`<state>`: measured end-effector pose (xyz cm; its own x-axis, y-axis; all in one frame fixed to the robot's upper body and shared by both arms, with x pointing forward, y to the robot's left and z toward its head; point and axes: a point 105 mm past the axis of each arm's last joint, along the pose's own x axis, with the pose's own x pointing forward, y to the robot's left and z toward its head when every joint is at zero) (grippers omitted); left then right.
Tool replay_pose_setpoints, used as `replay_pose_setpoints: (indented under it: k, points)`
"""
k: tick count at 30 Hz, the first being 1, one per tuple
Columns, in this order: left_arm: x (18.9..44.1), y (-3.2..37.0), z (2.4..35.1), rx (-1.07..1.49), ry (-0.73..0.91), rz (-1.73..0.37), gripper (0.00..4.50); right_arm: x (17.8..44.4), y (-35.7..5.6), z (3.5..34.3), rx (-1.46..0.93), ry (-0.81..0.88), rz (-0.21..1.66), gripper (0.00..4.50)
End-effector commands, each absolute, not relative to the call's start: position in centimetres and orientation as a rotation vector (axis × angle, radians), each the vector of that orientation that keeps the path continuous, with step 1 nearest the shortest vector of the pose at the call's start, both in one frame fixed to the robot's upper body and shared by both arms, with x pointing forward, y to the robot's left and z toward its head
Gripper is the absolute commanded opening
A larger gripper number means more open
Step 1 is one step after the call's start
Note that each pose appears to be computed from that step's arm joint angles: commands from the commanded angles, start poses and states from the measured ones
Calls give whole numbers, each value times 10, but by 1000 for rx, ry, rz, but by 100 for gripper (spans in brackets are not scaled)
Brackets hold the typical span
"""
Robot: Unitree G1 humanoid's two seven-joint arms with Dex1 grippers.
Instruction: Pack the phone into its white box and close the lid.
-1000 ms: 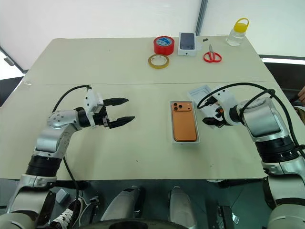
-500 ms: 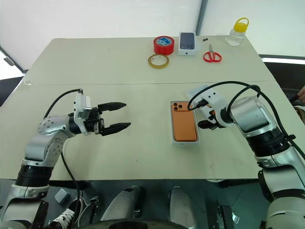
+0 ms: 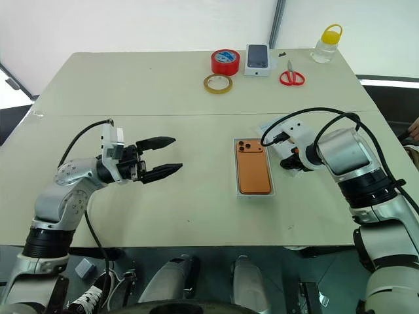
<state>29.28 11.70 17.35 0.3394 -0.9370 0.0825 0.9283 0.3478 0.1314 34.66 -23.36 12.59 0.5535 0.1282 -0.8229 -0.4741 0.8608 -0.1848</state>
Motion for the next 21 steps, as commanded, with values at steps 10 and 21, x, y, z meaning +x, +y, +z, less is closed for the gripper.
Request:
replay_pose_setpoints:
  k: [10,21]
  points:
    - [288,115,182,70,-183,-1201,395,356,-231,133,-383,874,323,3]
    - [294,117,181,70,-175,-1182,395,393,-224,176,-347,558,331,3]
